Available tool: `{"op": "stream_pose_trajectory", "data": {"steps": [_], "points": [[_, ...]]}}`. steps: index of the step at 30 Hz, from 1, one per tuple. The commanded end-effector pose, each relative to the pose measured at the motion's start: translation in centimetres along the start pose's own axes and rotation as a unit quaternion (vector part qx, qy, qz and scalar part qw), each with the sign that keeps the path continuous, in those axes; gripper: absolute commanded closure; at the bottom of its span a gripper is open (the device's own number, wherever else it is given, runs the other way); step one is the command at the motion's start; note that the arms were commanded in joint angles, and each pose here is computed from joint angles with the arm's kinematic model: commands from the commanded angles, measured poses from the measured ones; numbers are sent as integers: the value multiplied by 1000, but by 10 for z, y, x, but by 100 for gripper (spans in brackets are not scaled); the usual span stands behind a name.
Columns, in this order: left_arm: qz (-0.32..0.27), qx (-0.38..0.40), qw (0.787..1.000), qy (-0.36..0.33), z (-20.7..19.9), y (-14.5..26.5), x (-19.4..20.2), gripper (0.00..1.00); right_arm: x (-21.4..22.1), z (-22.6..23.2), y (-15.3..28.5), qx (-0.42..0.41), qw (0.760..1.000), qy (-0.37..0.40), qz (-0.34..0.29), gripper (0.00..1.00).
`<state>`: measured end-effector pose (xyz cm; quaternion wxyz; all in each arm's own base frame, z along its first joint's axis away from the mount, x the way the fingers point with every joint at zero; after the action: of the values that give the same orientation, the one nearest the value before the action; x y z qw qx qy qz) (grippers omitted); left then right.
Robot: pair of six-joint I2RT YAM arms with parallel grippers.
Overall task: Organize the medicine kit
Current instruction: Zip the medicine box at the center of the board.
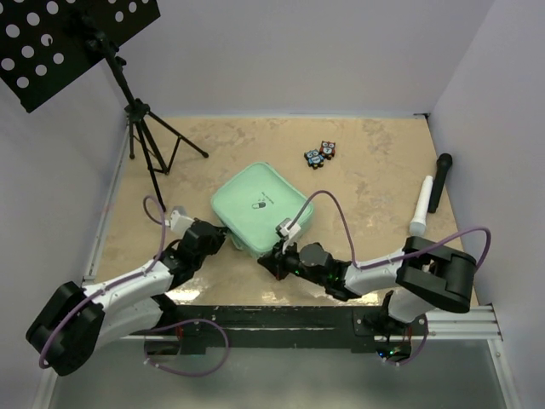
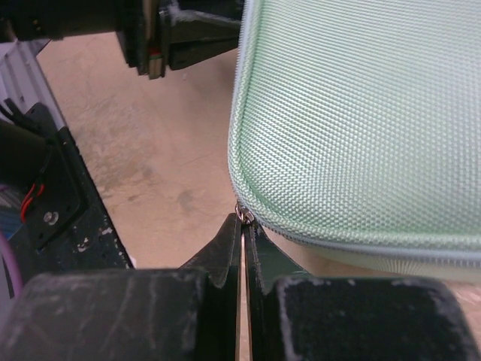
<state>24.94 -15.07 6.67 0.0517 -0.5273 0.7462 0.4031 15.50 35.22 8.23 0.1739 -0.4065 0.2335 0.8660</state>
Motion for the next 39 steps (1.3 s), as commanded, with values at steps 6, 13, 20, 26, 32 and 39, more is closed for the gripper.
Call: {"op": "stream_pose_trajectory", "data": {"steps": [6,13,20,26,32,39], "points": [[87,69,994,-22,-31,-3,40,100,-70,-51,26,96,981,-76,-149,100],[109,81,990,-40,-41,-6,62,100,-73,-52,21,102,980,-81,-148,100],[117,88,988,-51,-49,-7,74,100,-82,-37,-2,82,986,-62,-135,100],[128,89,986,-58,-49,-6,85,100,-87,-29,-19,72,988,-49,-128,100],[142,91,984,-65,-49,-4,97,100,-99,-27,-26,78,985,-50,-144,100],[155,87,982,-69,-48,-7,108,100,-98,-8,-40,52,991,-16,-122,100]]}}
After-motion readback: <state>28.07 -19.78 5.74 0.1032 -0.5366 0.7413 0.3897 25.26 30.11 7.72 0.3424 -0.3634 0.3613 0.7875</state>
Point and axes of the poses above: each gripper's point midway between its finger pads, its own y axis back along the fingers, its own z axis along the line the jaws close on, x = y × z, the point moved 1 cm from there along y, back along the fingers, and after that the axes turned 11 degrees about -y, right-handed, at the moved point
